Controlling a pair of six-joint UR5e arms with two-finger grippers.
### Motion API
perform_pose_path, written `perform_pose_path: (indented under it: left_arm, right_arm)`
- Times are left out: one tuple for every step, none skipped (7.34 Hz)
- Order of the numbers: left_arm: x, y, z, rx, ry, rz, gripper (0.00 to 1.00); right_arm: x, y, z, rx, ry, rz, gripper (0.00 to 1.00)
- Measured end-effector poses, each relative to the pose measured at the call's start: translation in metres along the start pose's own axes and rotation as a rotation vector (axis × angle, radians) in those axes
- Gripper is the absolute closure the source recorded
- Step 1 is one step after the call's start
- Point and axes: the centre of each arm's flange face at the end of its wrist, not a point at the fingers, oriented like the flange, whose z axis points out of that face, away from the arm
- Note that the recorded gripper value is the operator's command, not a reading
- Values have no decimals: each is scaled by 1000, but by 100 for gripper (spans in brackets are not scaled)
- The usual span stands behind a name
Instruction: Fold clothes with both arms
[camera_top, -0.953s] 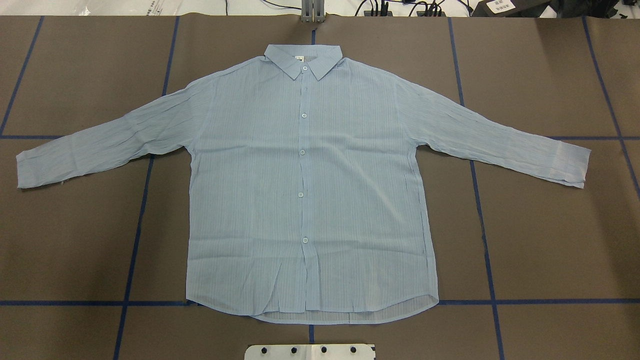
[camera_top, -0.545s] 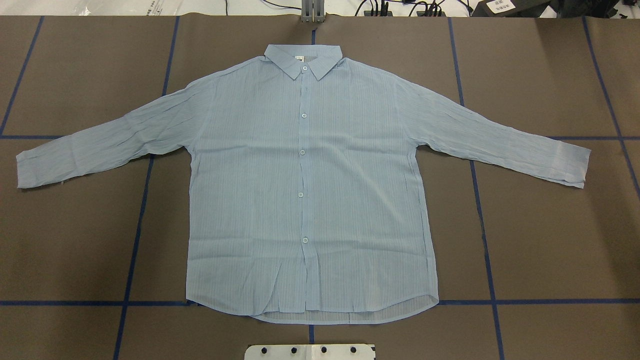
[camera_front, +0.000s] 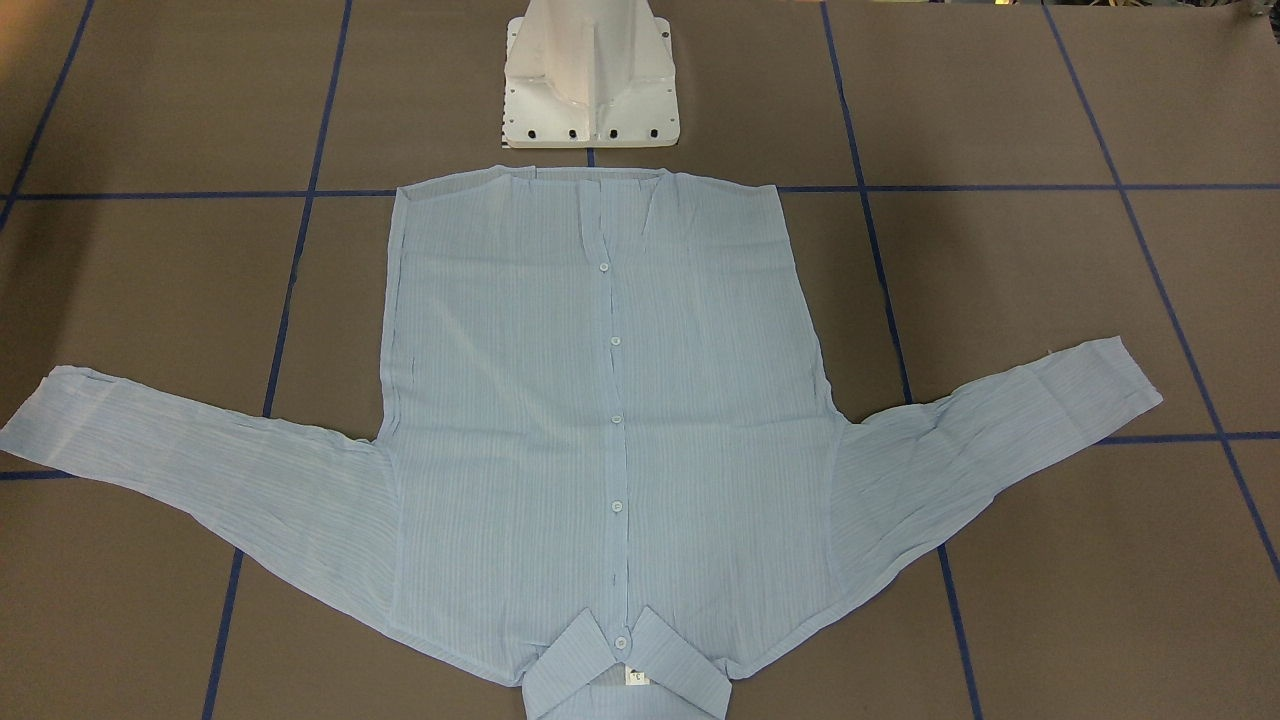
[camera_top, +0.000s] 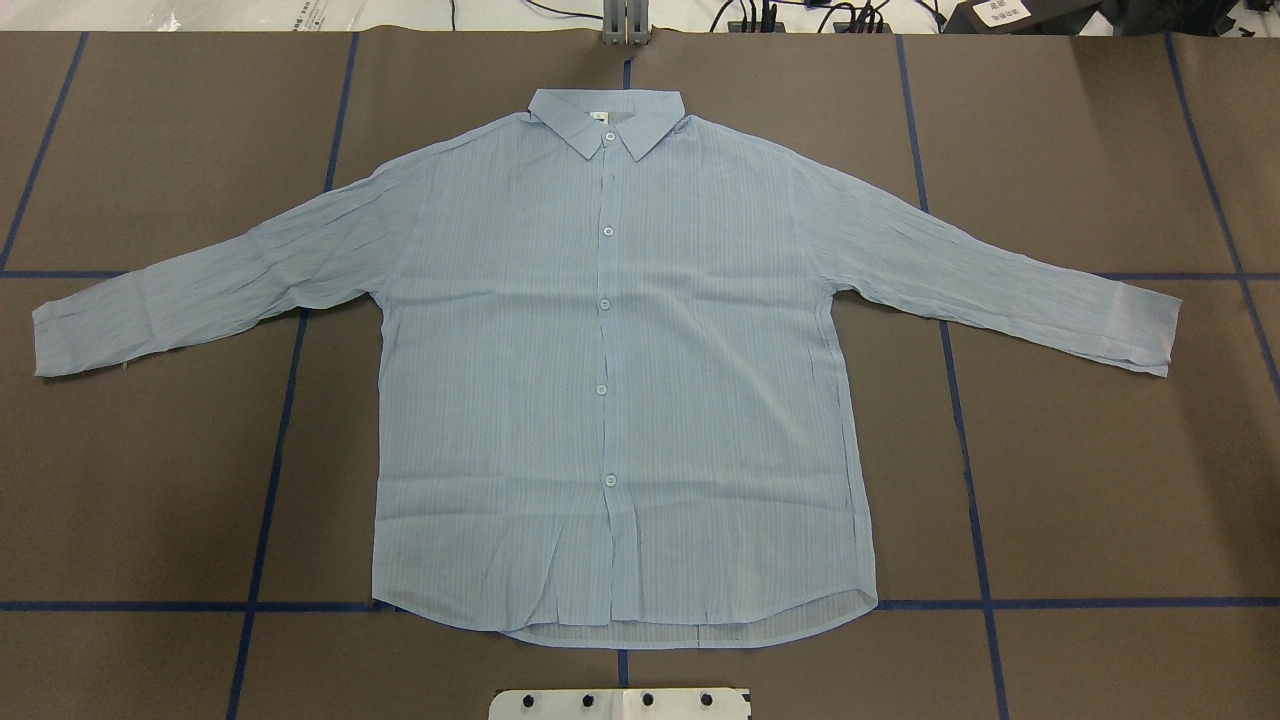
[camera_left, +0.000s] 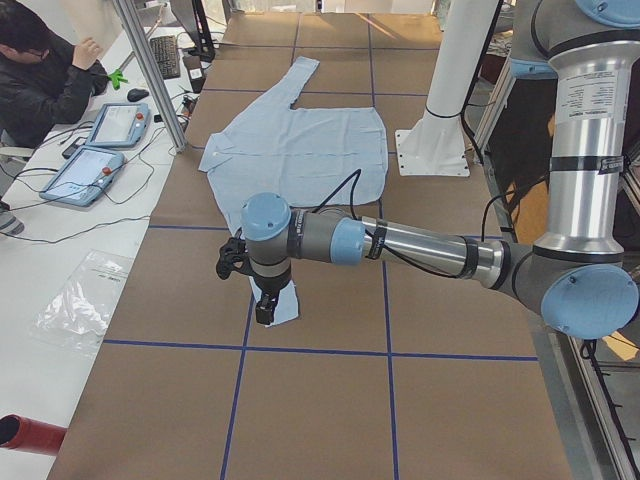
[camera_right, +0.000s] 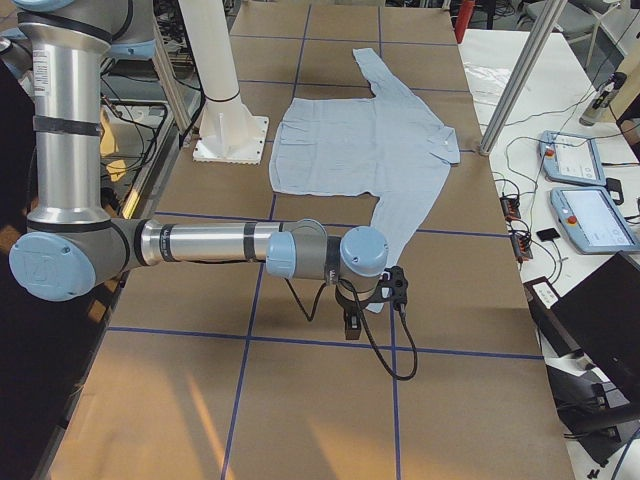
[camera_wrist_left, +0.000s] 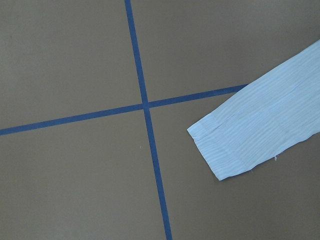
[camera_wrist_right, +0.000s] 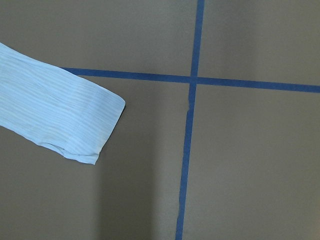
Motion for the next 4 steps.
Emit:
perform_pose_path:
  left_arm:
    - [3, 0, 0, 5, 29, 2, 0]
    - [7, 0, -1, 12, 67, 3, 0]
    - [10, -1, -2, 17, 89, 5, 0]
    - [13, -1, -3, 20, 107, 6, 0]
  right_arm:
    - [3, -1, 7, 12, -1, 5, 0]
    - [0, -2, 16, 30, -1, 18, 0]
    - [-9, -5, 29, 47, -4, 41, 0]
    - [-21, -8, 45, 60, -11, 59, 0]
